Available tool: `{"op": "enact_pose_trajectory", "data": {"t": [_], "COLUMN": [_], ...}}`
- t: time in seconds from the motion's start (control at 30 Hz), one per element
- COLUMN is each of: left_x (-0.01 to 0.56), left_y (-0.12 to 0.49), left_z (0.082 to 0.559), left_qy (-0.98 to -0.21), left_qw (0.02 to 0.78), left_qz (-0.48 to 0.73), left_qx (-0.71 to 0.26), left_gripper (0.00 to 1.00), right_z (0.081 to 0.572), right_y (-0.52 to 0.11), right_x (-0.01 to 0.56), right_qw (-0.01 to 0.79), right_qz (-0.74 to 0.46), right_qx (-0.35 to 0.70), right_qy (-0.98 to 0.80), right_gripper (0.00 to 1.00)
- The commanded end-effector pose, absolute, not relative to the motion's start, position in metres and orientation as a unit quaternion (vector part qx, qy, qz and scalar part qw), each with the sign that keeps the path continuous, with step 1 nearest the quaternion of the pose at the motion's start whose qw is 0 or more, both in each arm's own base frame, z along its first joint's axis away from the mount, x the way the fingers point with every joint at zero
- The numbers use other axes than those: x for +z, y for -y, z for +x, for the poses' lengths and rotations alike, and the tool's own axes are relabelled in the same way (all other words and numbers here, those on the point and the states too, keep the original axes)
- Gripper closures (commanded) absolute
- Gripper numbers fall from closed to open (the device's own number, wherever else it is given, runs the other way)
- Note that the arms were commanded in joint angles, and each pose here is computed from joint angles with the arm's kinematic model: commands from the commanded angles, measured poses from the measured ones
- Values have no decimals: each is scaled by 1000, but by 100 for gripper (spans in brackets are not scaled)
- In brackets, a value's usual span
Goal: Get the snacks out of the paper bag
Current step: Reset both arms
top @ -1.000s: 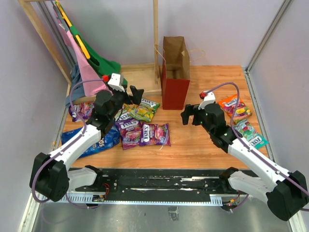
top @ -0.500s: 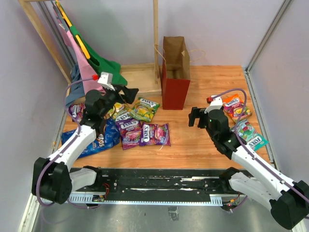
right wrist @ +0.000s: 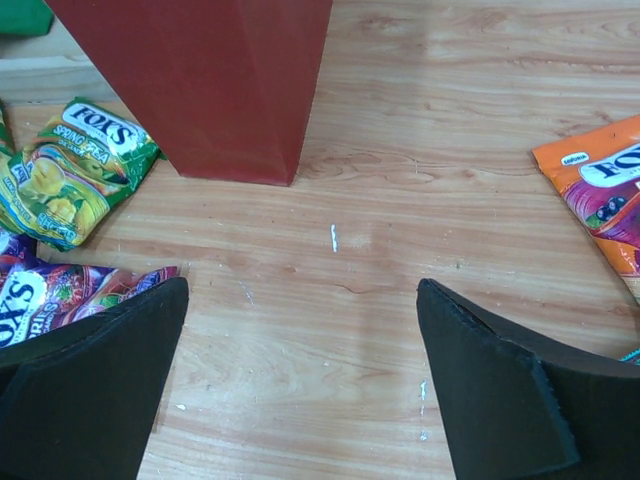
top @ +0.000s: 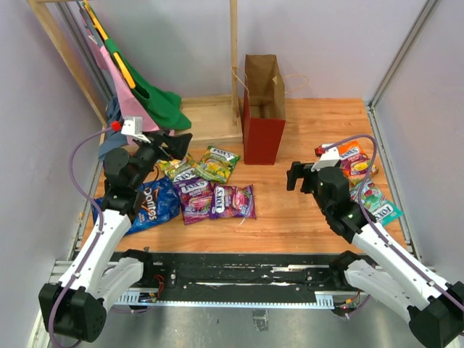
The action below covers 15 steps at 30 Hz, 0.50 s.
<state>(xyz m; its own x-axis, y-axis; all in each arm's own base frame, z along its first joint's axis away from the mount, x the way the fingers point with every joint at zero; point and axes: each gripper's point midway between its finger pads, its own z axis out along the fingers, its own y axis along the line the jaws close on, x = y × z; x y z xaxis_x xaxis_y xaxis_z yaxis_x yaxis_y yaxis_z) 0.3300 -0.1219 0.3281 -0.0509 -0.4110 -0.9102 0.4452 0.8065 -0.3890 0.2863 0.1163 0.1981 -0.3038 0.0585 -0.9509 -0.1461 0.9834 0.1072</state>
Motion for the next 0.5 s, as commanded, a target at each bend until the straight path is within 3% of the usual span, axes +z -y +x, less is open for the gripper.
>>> {"op": "enact_pose_trajectory", "data": {"t": [0.0,0.47], "left_x": [315,307], "left_y": [110,106], "left_z": [328,332], "left_qy": [-668,-673], "left_qw": [688,690], "left_qz": [-5,-4], "left_qx": [-285,-267], "left_gripper": [0,0], "right_z": [290,292], "right_y": [-106,-110], "right_x": [199,180], "right_qw": [596,578], "right_qz": [-19,-35], "right_qx": [65,60], "right_qy": [-800,-813], "right_gripper": [2,2]}}
